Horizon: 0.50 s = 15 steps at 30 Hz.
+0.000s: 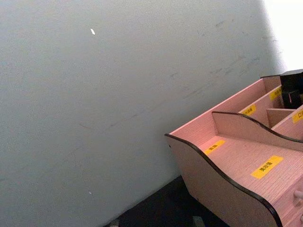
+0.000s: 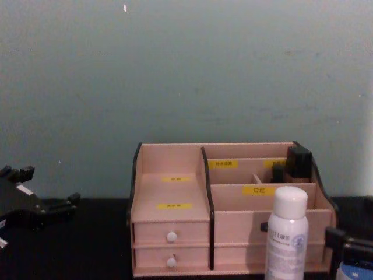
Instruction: Pick up the facial cleanser and watermelon frost from the table and place them into the tiered storage box.
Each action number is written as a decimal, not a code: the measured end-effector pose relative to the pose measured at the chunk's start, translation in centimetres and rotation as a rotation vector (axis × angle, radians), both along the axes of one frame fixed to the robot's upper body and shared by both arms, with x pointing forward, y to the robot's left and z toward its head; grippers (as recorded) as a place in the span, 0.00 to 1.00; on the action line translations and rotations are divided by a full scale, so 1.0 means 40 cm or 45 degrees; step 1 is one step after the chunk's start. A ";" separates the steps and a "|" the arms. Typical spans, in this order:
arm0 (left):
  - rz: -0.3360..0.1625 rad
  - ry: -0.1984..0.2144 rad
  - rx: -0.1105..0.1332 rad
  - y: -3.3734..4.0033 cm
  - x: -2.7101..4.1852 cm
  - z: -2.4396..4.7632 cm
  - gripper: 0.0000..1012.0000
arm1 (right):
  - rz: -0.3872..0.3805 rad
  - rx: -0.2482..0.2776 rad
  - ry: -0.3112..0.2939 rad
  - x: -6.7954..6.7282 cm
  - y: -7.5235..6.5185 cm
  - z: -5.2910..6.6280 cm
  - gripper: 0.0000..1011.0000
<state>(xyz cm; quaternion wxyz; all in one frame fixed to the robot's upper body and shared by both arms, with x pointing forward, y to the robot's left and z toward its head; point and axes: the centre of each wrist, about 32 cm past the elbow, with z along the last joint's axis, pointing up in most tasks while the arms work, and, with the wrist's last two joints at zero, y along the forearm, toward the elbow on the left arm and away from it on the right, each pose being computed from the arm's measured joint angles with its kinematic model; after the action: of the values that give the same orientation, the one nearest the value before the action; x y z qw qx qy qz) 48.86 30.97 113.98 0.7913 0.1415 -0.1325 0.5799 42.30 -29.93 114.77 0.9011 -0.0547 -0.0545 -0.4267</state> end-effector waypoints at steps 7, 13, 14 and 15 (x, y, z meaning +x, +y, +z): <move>0.000 0.000 0.000 0.000 0.000 0.000 0.99 | 0.026 0.012 0.023 0.018 0.020 -0.023 0.99; 0.000 0.000 0.000 0.000 0.000 0.000 0.99 | 0.042 0.001 0.054 0.037 0.034 -0.037 0.99; 0.000 0.000 0.000 0.000 0.000 0.000 0.99 | 0.048 -0.001 0.062 0.042 0.037 -0.040 0.99; 0.000 0.000 0.000 0.000 0.000 0.000 0.99 | 0.048 -0.001 0.062 0.042 0.037 -0.040 0.99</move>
<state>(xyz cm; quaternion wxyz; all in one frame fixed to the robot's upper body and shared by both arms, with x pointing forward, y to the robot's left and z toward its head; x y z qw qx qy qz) 48.86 30.96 113.98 0.7913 0.1414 -0.1325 0.5799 43.97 -28.44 113.16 0.9100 -0.0643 -0.0337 -0.4083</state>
